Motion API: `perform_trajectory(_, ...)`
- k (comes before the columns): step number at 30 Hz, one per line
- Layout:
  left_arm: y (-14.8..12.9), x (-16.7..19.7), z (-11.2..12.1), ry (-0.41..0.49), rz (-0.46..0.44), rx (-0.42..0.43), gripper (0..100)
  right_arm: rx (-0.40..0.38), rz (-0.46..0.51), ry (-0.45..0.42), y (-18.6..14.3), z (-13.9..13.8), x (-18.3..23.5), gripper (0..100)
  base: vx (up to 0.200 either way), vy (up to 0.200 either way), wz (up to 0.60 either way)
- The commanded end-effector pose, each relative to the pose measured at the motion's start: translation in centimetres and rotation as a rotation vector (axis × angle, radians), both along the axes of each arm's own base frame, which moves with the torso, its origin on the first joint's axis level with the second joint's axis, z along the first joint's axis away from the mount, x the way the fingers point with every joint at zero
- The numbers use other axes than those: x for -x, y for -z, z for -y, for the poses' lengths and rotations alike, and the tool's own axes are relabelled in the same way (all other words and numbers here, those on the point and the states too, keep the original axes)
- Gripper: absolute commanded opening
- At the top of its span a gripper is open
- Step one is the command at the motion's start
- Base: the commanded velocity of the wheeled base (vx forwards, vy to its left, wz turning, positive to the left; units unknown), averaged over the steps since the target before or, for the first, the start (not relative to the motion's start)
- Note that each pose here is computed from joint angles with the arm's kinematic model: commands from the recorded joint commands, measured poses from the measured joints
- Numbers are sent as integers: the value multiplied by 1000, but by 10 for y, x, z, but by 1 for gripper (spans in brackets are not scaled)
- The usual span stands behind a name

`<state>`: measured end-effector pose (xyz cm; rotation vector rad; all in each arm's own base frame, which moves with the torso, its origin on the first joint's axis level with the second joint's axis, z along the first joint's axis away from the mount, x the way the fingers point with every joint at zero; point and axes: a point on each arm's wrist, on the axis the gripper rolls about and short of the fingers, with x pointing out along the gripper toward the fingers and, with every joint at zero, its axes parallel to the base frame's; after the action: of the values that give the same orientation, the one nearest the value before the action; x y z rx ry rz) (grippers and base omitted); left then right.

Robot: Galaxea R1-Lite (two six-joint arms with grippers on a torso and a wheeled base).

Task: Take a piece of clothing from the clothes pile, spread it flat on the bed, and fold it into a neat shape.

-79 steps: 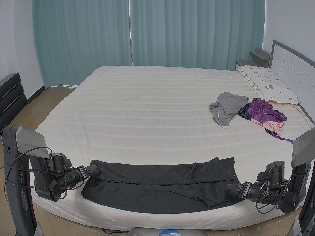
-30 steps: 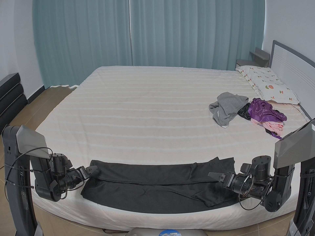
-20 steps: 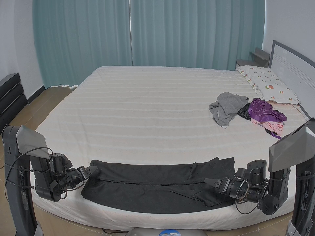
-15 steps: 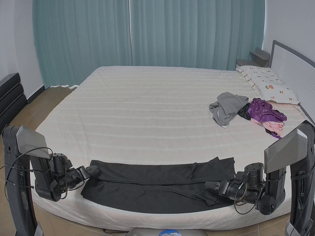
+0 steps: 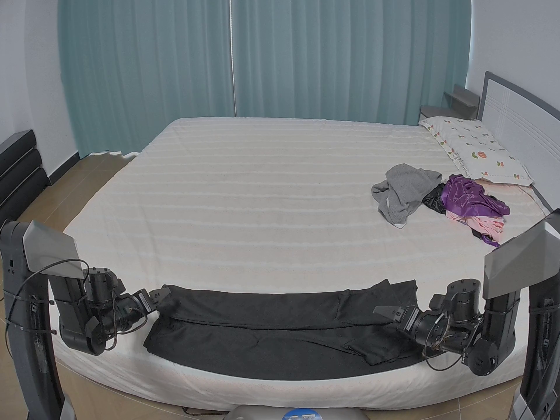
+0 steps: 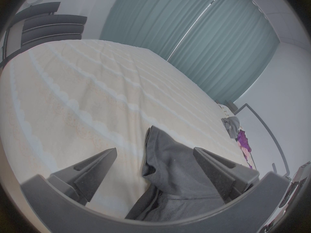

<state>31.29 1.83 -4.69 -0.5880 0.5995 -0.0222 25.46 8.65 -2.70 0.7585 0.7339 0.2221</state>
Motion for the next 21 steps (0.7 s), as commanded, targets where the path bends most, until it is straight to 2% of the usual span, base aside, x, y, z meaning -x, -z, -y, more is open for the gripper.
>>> perform_trajectory(1,-25,-9,-1,-14,56,29,100,-71,105,42,-39,15,4,100,0,0,0)
perform_trajectory(6,-24,-24,7,9,0,30,100,-60,69,86,-30,27,2,100,0,0,0)
perform_trajectory(10,-25,-29,27,81,-92,16,100,-48,28,108,-18,32,-1,100,0,0,0)
perform_trajectory(16,-11,-20,46,185,-132,-54,100,-40,4,102,-12,31,1,100,0,0,0)
perform_trajectory(21,-5,-19,44,195,-133,-128,100,-42,-4,97,-11,30,2,100,0,0,0)
